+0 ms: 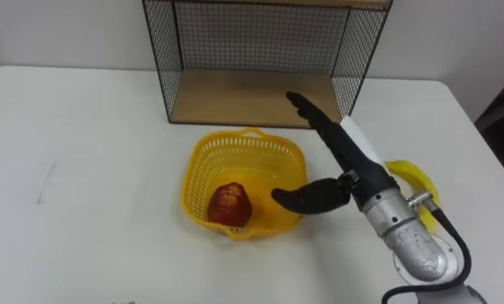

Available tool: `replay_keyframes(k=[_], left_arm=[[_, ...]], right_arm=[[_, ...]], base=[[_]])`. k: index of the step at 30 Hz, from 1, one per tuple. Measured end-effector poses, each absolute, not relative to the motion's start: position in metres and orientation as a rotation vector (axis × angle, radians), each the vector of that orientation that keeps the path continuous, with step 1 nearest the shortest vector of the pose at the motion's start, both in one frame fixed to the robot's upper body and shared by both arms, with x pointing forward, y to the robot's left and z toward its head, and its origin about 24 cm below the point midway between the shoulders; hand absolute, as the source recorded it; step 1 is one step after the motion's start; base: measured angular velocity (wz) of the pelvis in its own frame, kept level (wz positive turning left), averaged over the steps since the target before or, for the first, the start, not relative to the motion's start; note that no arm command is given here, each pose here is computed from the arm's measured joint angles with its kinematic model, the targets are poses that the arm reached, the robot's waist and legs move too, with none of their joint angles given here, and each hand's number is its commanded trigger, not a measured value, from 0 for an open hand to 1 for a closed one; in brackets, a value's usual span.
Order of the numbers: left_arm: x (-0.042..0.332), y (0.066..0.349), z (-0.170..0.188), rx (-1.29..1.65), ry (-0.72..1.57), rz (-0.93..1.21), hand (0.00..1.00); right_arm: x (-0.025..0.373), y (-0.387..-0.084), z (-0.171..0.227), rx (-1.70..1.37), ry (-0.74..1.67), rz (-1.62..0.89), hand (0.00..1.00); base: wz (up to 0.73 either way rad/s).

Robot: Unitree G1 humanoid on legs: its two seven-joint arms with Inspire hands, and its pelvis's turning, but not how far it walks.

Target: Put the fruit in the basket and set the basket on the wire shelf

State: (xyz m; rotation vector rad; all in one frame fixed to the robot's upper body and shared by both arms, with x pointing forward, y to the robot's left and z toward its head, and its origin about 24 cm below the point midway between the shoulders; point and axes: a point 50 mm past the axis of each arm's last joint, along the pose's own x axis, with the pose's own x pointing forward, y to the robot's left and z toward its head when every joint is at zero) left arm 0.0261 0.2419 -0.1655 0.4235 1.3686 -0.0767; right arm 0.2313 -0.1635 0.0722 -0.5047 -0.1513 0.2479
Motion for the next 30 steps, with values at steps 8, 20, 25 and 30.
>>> replay_keyframes(k=[8, 20, 25, 30], left_arm=[[0.011, 0.242, -0.165, 0.413, 1.376, -0.056, 0.00], [-0.001, 0.245, -0.164, 0.403, 1.397, -0.027, 0.00], [0.004, 0.246, -0.164, 0.415, 1.391, -0.016, 0.00], [0.005, 0.246, -0.164, 0.413, 1.410, -0.014, 0.00]], right_arm=[[0.230, -0.196, 0.112, -0.390, -0.348, -0.019, 0.00], [0.227, -0.231, 0.117, -0.410, -0.392, -0.310, 0.00], [0.231, -0.247, 0.080, -0.437, -0.209, -0.351, 0.00], [0.230, -0.256, 0.054, -0.450, -0.079, -0.370, 0.00]], base=[[0.00], [0.00], [0.00], [0.00]])
